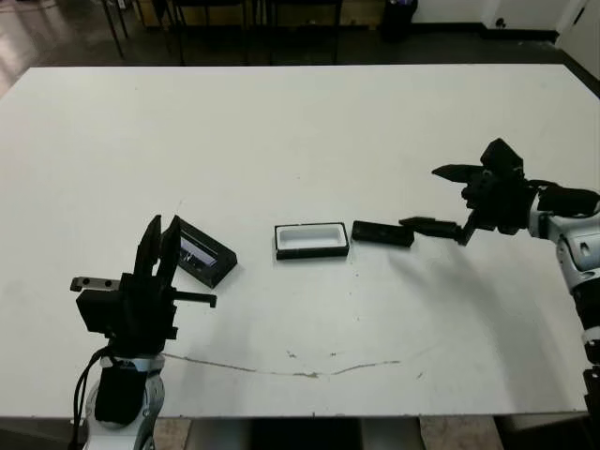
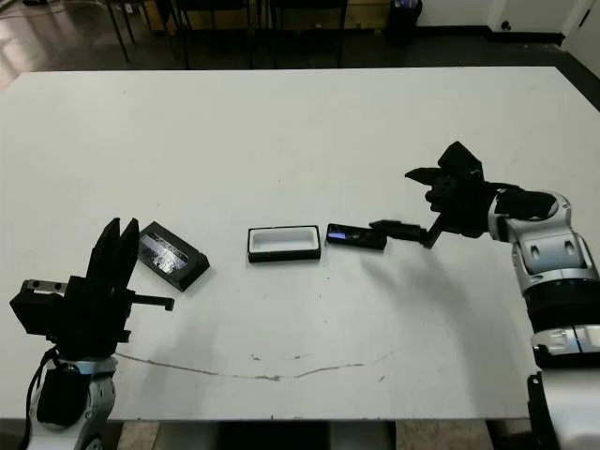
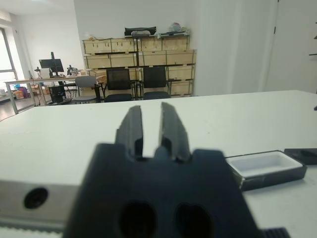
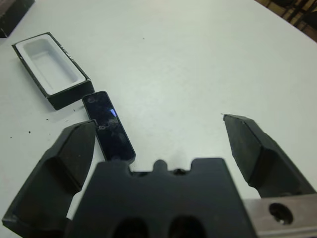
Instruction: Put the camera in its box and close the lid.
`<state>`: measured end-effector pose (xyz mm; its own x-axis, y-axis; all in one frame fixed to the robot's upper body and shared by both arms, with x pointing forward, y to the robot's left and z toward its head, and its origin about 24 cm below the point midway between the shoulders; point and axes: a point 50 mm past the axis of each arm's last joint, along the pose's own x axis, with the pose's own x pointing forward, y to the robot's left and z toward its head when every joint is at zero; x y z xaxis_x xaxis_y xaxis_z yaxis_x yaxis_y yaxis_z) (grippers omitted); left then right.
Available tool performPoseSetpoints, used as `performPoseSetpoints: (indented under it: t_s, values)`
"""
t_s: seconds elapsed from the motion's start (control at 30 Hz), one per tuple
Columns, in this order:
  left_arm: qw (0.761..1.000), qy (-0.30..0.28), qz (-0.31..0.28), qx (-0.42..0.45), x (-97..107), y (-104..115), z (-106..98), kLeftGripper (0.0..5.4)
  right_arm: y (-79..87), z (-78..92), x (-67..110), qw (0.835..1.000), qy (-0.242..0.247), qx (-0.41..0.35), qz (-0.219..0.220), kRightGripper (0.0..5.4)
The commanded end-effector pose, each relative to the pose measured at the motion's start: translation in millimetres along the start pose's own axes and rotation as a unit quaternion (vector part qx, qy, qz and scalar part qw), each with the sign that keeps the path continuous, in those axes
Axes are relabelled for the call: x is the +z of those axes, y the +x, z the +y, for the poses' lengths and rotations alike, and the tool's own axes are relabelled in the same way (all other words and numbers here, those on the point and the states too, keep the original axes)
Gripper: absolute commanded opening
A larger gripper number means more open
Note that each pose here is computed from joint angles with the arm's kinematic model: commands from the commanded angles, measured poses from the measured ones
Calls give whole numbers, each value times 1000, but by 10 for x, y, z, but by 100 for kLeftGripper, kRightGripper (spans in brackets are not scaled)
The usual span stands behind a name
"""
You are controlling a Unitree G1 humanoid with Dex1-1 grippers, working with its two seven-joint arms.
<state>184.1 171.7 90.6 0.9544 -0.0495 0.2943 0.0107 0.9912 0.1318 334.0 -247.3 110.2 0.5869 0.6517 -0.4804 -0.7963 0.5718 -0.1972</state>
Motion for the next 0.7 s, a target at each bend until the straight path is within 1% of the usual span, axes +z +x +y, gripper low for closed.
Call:
performPoseSetpoints:
  t_s: [0.03, 0.17, 0.4, 0.5, 0.57, 0.7]
  values:
    - [1000, 6, 15, 0, -50, -23, 19, 0, 42, 13, -47, 1000, -4, 12, 10, 539]
    - [1000, 9, 18, 0, -51, -22, 28, 0, 66, 32, -58, 999, 4, 32, -2, 539]
    - [1000, 15, 17, -3, -52, -17, 34, 0, 89, 67, -47, 999, 2, 46, -24, 539]
    - [1000, 20, 14, -5, -49, -14, 38, 0, 102, 96, -44, 998, 4, 53, -41, 539]
    - [1000, 21, 16, -3, -47, -13, 45, 0, 122, 124, -71, 997, 13, 62, -52, 539]
    - [1000, 17, 20, -2, -44, -14, 58, 0, 167, 173, -121, 996, 15, 70, -46, 539]
